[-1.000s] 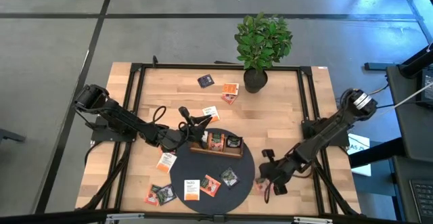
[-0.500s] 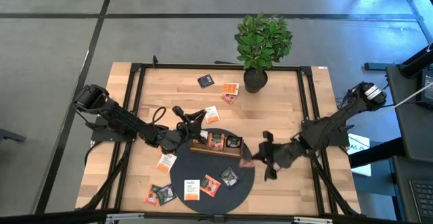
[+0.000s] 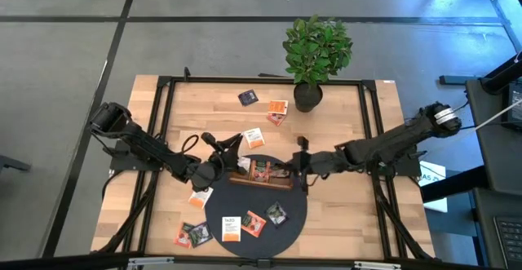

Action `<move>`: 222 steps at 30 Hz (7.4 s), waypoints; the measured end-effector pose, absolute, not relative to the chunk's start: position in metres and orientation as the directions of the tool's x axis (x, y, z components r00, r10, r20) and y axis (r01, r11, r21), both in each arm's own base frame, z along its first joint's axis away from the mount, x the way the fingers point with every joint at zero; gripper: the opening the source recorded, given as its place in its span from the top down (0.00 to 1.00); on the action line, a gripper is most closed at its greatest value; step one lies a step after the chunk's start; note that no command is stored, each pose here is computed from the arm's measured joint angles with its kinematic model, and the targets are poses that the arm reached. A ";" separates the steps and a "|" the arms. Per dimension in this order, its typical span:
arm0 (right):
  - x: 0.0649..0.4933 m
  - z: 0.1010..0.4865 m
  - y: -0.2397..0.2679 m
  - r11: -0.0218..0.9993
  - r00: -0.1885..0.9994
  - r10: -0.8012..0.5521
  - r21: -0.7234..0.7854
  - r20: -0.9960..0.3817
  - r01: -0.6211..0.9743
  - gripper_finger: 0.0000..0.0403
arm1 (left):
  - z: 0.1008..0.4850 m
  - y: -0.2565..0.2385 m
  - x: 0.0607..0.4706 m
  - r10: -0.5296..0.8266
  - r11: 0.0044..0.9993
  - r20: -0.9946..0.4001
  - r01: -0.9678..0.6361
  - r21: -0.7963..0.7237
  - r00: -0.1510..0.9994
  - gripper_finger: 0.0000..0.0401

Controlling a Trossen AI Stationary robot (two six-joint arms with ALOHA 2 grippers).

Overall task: Pick & Place Tea
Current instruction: Put the orange black tea bag into the middle section of the wooden organizer, then put the white orange tea bag into the left section of the wooden organizer

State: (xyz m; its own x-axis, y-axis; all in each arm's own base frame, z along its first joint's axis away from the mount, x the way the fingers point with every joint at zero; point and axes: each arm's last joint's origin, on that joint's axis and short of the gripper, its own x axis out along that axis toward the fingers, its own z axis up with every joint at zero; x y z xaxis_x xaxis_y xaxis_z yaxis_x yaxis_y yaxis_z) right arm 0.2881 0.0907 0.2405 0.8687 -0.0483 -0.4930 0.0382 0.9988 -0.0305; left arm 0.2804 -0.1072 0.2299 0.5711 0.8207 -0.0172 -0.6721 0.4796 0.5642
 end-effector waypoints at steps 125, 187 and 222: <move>0.309 0.175 -0.140 0.885 0.452 -0.412 -0.465 -0.791 -0.007 0.71 | 0.204 -0.070 0.291 0.780 0.583 -0.156 -0.611 0.536 0.607 0.92; 0.322 0.113 -0.103 0.975 0.290 -0.178 -0.207 -0.940 -0.073 0.95 | 0.199 -0.063 0.293 0.724 0.659 -0.231 -0.553 0.510 0.650 0.92; 0.304 0.136 -0.130 0.992 0.343 -0.117 -0.095 -0.932 0.079 0.97 | 0.198 -0.063 0.293 0.723 0.660 -0.231 -0.552 0.510 0.651 0.92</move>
